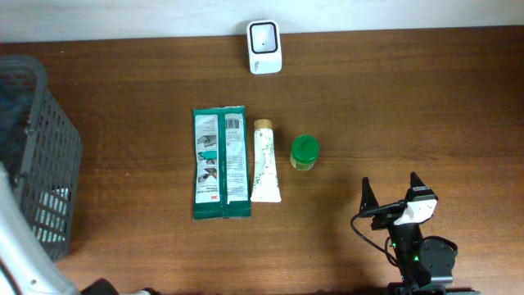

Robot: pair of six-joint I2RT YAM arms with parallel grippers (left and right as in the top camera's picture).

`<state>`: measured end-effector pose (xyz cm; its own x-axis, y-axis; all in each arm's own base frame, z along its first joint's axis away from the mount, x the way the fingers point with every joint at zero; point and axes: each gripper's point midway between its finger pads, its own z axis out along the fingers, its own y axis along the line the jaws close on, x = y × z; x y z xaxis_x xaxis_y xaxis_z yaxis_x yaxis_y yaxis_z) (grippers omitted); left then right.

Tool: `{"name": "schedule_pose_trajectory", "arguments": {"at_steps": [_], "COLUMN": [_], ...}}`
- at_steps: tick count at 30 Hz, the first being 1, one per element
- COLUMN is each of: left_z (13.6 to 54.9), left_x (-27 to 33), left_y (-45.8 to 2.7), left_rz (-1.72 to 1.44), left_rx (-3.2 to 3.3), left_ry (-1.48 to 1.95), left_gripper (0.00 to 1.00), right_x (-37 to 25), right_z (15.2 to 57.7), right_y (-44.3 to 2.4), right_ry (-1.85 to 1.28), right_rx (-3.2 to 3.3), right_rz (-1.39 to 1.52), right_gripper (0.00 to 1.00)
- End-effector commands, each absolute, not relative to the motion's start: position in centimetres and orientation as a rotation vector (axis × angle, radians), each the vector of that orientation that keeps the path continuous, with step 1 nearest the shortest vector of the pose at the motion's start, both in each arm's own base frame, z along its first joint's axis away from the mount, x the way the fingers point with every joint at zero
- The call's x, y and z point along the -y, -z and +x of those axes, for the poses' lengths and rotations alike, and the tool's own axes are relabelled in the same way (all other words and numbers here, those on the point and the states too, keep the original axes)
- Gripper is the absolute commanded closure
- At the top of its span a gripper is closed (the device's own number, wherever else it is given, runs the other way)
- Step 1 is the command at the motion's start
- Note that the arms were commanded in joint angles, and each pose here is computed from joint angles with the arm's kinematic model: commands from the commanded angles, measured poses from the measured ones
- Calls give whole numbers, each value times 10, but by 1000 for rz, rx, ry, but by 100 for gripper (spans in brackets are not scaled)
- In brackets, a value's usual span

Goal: Scan the item barcode
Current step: 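Grasp the green-and-white packet in the basket and lay it left of the tube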

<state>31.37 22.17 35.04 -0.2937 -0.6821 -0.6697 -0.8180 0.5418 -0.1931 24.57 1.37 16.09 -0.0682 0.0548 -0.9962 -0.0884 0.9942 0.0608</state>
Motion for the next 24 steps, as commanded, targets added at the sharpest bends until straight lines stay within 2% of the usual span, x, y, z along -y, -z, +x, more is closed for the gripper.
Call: {"name": "schedule_pose_trajectory", "arguments": {"at_steps": [1, 3, 4, 9, 13, 16, 19, 21, 24], "left_z": [278, 271, 271, 243, 245, 245, 266, 268, 258], "left_x": [-280, -291, -295, -313, -310, -302, -288, -289, -294], "left_y": [-306, -280, -265, -190, -140, -105, -94, -91, -76], "left_rz": [-1470, -1521, -1519, -1676, -1599, -1420, -1117, -1076, -1077], "left_rx": [-2058, -2132, -2188, -2365, -2444, -2568, -2599, -2606, -2673], "left_ry": [-268, -196, -137, -47, 102, 140, 283, 277, 221], "left_gripper": [10, 14, 22, 28, 28, 26, 21, 20, 24], "right_x": [-15, -15, -15, -15, -15, -15, -15, -15, -15], "right_z": [245, 245, 245, 245, 245, 245, 245, 245, 245], "right_y": [-158, -158, -158, -158, -158, -158, -158, -158, -158], "right_ry": [-129, -129, -129, -130, -129, -129, -129, -129, -129], "right_rx": [-1640, -1640, -1640, -1640, -1640, -1640, -1640, -1640, -1640], "right_rz": [-26, -26, -26, -26, -26, -26, -26, -26, -26], "right_gripper": [2, 2, 2, 2, 2, 2, 2, 2, 2]}}
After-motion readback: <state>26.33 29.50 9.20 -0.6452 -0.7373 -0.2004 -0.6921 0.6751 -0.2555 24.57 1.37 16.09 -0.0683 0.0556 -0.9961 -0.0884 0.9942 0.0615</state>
